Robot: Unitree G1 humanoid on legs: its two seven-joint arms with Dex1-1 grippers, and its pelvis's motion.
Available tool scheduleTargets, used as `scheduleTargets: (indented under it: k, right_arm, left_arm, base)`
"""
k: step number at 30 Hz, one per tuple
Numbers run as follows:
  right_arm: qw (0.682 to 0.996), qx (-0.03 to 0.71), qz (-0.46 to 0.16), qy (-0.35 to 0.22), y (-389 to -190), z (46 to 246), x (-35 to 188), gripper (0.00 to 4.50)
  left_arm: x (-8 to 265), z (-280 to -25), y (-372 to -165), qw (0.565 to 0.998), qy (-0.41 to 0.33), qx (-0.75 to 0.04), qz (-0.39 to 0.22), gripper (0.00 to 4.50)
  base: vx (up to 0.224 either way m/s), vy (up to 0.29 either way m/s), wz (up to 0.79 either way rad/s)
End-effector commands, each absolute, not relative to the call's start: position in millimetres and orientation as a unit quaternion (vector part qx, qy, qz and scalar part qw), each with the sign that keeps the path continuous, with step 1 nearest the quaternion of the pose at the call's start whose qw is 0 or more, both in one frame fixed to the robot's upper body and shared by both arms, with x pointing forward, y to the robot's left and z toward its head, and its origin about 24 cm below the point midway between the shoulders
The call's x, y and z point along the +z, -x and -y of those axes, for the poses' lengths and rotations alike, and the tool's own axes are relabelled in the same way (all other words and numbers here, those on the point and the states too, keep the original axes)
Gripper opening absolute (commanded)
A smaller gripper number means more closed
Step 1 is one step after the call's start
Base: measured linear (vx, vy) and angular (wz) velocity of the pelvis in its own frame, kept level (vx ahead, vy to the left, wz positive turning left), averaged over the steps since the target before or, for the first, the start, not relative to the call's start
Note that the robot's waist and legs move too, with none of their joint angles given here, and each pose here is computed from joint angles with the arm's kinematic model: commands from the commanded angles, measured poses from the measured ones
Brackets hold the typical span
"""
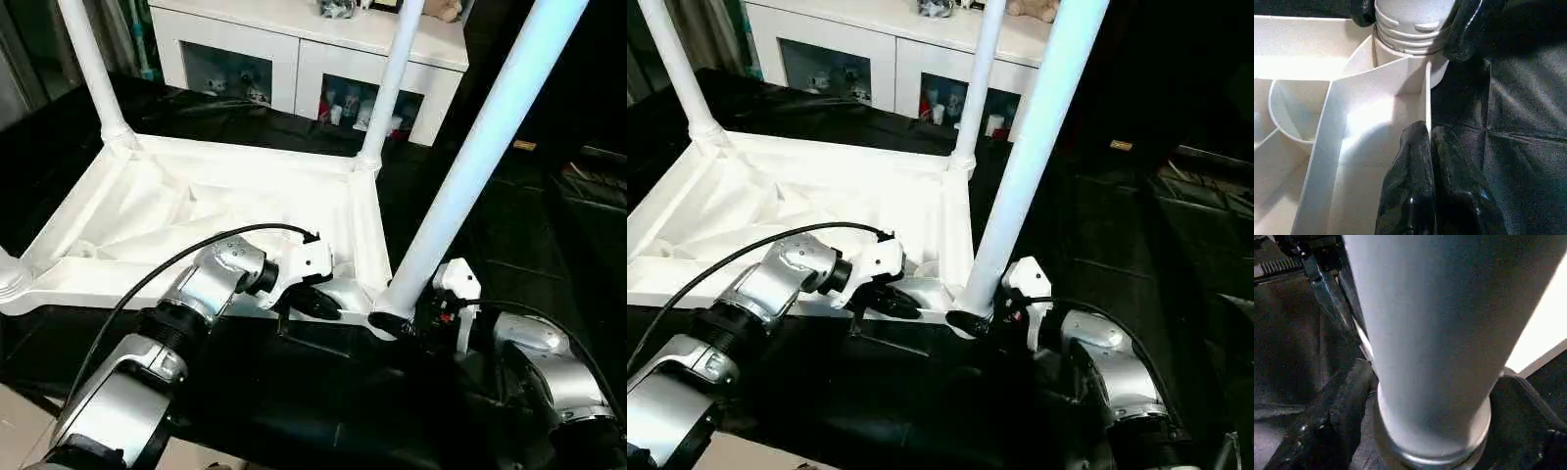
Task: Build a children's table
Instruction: Rotate leg to tighten
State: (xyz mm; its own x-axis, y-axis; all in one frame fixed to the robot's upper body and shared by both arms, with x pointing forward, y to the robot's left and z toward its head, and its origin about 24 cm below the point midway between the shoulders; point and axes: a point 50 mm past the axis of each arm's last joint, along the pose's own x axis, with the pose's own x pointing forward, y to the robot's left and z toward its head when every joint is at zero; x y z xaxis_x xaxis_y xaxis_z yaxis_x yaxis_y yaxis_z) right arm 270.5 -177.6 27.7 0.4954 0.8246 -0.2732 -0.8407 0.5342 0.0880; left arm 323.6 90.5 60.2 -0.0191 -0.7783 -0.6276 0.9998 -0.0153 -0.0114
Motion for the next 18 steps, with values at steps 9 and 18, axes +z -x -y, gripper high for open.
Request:
scheduleTargets:
  k: [9,18]
  right_arm:
    - [0.864,0.484,-0.137,0.028,-274.5,181.4,30.7,2.72]
    - [0.919,0.37,-0.131,0.027,-286.6,187.3,20.3,2.69]
  left_arm:
    - [40.0,-94.8,-311.7,0.631,-0.236,-0.68,-0.289,0.0]
    - [35.5,-90.7,-318.4,0.674,-0.219,-0.645,-0.287,0.0]
  base:
    - [0.0,0.0,0.0]
    - [0.0,0.0,0.0]
